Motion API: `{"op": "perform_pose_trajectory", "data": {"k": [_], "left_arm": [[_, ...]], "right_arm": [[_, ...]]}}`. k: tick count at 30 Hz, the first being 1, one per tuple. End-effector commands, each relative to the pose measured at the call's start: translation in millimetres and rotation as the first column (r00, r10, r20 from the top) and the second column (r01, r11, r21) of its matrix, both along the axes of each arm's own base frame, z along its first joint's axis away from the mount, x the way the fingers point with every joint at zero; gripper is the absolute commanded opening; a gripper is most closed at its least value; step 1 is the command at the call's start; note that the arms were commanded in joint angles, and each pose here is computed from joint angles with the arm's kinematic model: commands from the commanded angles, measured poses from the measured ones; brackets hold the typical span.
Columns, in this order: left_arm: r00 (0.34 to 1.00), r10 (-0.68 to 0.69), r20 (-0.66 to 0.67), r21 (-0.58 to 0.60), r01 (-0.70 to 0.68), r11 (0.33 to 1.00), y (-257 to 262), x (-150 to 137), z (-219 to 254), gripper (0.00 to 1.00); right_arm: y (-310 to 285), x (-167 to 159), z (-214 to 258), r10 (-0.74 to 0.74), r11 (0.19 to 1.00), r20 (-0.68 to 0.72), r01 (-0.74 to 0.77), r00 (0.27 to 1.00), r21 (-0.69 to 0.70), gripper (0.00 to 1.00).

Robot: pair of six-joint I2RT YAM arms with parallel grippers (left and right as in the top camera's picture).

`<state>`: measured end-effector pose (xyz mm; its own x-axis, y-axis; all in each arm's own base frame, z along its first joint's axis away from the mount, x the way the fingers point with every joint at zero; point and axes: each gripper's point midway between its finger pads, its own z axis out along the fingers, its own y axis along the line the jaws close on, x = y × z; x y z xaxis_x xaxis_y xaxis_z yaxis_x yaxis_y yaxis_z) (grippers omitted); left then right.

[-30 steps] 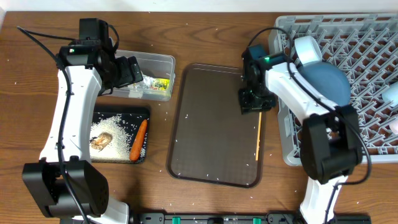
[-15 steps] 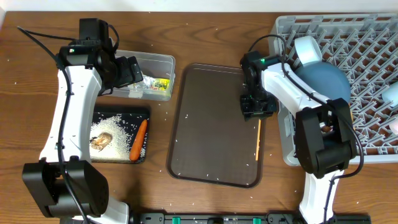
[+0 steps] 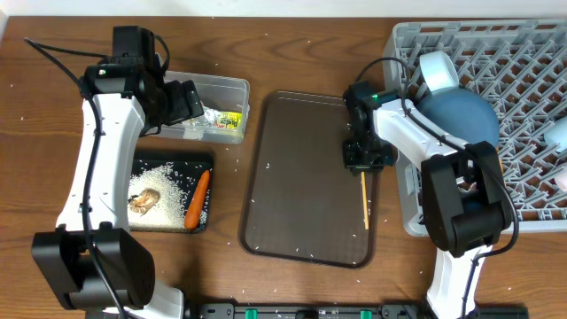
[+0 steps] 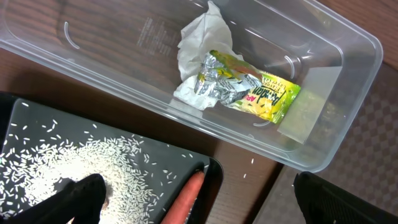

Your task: Sort waste into correct bins and load items into the dishwasher rack

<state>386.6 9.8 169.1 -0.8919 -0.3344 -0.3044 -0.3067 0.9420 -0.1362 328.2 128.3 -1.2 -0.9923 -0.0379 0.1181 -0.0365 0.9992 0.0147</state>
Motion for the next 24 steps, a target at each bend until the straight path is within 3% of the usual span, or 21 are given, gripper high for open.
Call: {"op": "perform_pose_trajectory", "data": {"k": [1, 6, 14, 19, 24], "left_arm": [[1.0, 0.005, 0.03, 0.002, -0.005, 1.0, 1, 0, 11, 0.98], [1.0, 0.005, 0.03, 0.002, -0.005, 1.0, 1, 0, 11, 0.98], [1.0, 0.005, 0.03, 0.002, -0.005, 1.0, 1, 0, 11, 0.98], [1.0, 0.005, 0.03, 0.002, -0.005, 1.0, 1, 0, 11, 0.98], [1.0, 0.006, 0.03, 0.002, -0.006, 1.0, 1, 0, 11, 0.98]], "right_arm": [[1, -4, -12, 0.021, 1.0, -0.016, -0.021, 1.0, -0.001, 0.01], [8, 14, 14, 0.094, 0.995, 0.062, -0.096, 0.994, 0.032, 0.01], [5, 55, 154, 0.149, 0.978, 0.391, -0.192, 0.908, 0.074, 0.01], [-74, 72, 238, 0.119, 0.993, 0.597, -0.088, 0.793, -0.081, 0.01], [-177, 70, 278, 0.124, 0.978, 0.668, 0.024, 0.734, -0.209, 0.01]]}}
